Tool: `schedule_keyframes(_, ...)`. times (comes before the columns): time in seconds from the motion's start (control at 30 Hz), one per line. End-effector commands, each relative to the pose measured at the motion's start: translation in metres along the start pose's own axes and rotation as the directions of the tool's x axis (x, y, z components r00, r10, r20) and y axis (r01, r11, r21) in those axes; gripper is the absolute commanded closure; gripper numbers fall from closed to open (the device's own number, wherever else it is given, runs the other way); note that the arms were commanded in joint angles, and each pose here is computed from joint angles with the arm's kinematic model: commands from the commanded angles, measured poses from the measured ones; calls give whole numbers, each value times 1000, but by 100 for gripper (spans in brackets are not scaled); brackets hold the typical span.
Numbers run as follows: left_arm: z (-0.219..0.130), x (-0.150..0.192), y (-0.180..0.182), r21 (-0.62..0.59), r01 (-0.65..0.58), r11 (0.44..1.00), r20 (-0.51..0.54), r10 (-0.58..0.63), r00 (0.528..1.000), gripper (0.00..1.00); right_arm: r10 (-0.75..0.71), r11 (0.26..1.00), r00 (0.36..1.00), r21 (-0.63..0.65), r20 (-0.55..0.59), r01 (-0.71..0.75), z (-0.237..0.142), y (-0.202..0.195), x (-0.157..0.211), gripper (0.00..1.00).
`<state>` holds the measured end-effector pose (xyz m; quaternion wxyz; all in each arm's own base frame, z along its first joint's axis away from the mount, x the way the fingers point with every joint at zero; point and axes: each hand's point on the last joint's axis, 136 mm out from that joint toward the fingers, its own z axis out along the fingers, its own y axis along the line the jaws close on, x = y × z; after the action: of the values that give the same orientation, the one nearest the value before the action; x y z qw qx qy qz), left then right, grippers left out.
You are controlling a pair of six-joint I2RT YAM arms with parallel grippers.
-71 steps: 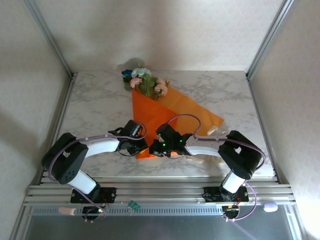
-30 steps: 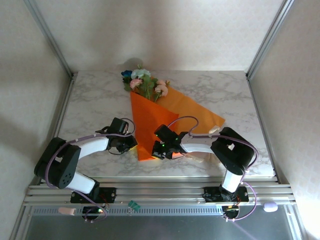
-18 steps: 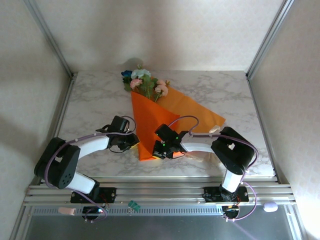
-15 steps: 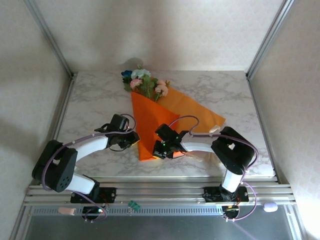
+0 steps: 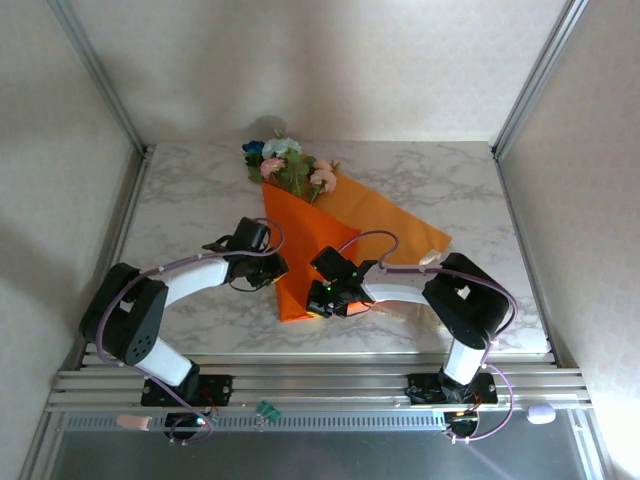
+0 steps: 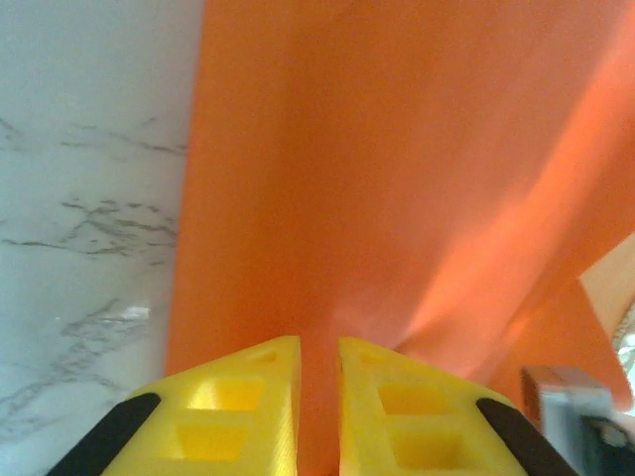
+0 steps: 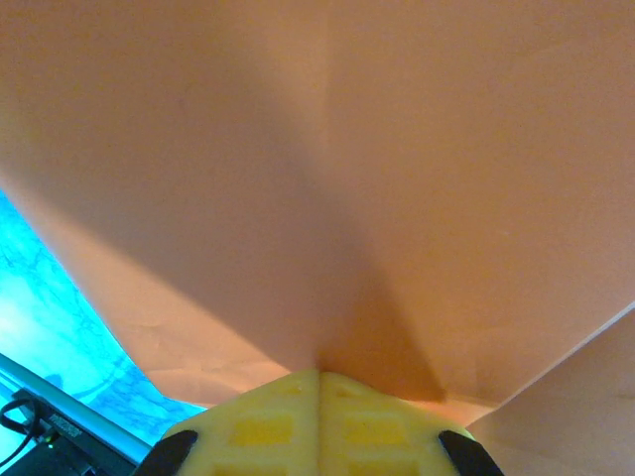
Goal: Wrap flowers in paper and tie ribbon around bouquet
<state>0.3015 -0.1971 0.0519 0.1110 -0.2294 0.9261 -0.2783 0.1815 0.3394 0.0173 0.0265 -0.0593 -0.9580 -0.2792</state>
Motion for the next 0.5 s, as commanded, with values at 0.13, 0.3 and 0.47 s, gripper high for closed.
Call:
schedule_keyframes(0.13,-14,21,8,5,142,990,-31,-142,989,90,51,983,999,176,-12,-48,1,-46,4,100)
schedule_keyframes(0.3,3,40,13,26,173,985,-122,-169,978,92,40,984,999,176,-10,-37,-1,-43,3,100)
schedule_keyframes(0.47,22,30,22,-24,150,988,-112,-152,982,92,38,983,999,179,-14,-35,0,-43,3,100)
